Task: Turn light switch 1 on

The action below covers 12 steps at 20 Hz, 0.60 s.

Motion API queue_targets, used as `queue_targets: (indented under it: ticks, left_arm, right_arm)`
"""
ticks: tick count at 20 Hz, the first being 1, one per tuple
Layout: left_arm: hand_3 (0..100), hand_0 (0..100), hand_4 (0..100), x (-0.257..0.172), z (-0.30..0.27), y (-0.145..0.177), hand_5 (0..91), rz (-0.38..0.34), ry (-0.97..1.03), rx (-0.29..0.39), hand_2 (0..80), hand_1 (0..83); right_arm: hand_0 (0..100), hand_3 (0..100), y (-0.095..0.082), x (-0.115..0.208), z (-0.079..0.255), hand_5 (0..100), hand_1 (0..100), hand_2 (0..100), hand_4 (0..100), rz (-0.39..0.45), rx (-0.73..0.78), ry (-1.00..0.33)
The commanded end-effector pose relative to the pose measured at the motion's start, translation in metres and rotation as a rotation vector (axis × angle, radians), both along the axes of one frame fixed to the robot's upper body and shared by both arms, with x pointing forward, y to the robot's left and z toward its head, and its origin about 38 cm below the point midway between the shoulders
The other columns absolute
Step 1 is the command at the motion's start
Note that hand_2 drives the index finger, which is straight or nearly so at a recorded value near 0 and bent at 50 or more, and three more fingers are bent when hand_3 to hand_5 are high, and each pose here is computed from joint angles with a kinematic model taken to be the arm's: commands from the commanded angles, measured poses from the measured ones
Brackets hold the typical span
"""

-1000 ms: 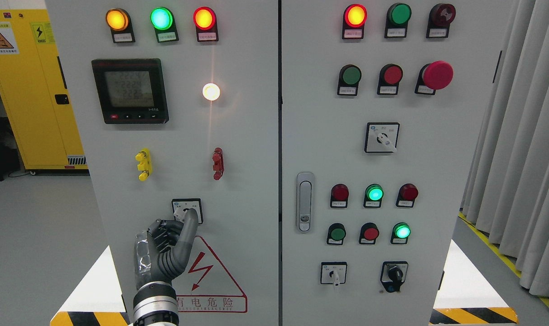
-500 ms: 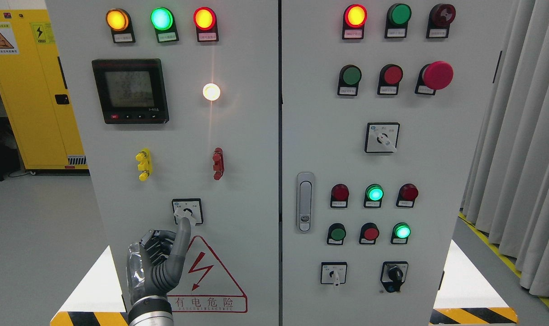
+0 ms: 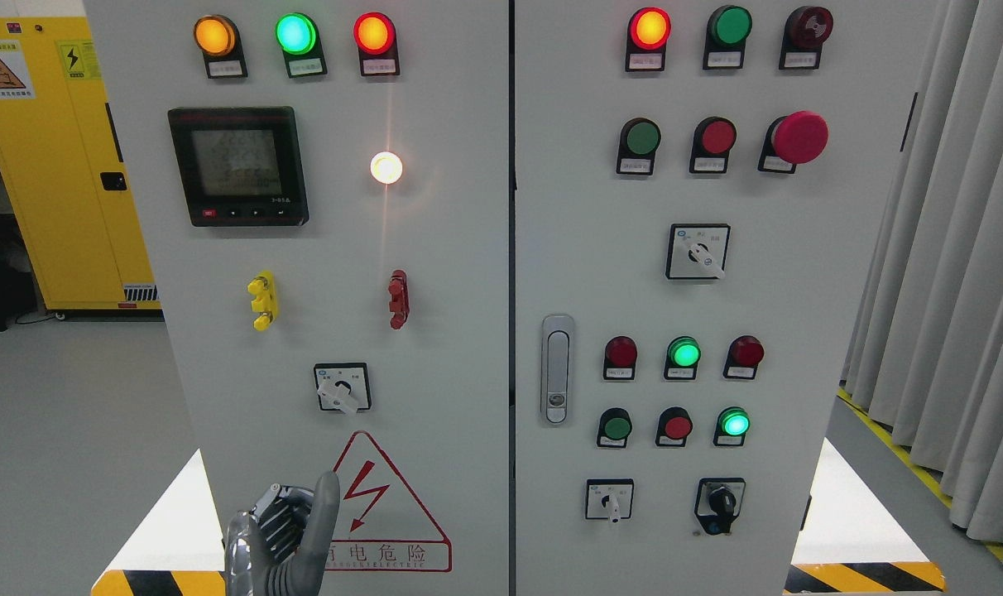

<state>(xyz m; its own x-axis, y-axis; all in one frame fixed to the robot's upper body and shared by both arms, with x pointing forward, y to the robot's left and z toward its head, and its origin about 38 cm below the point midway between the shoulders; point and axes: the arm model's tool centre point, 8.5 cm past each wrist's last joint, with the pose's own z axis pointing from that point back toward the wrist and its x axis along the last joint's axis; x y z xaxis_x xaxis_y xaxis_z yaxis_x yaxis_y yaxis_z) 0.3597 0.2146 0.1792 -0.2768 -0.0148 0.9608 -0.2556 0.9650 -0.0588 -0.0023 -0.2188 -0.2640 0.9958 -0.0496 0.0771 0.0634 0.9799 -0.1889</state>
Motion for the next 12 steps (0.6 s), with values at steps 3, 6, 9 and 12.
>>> queue_targets:
  ticks: [3, 6, 9, 12]
  left_arm:
    - [96, 0, 96, -0.078, -0.137, 0.068, 82.9, 0.056, 0.267, 0.026, 63.6, 34.4]
    - [95, 0, 94, -0.106, -0.188, 0.079, 80.5, 0.059, 0.39, -0.016, 62.1, 32.9]
    - [87, 0, 86, -0.144, -0.257, 0.087, 64.7, 0.067, 0.609, -0.025, 54.8, 29.2]
    - [70, 4, 69, -0.182, -0.311, 0.084, 41.4, 0.015, 0.8, -0.049, 40.8, 27.2]
  right_arm:
    - [0, 0, 0.0, 0.0, 0.0, 0, 50, 4, 0, 0.0, -0.001, 0.0]
    - [0, 0, 0.0, 0.0, 0.0, 0, 50, 4, 0, 0.0, 0.001, 0.0]
    - [0, 0, 0.0, 0.0, 0.0, 0, 50, 4, 0, 0.0, 0.001, 0.0]
    - [0, 0, 0.0, 0.0, 0.0, 0, 50, 4, 0, 0.0, 0.001, 0.0]
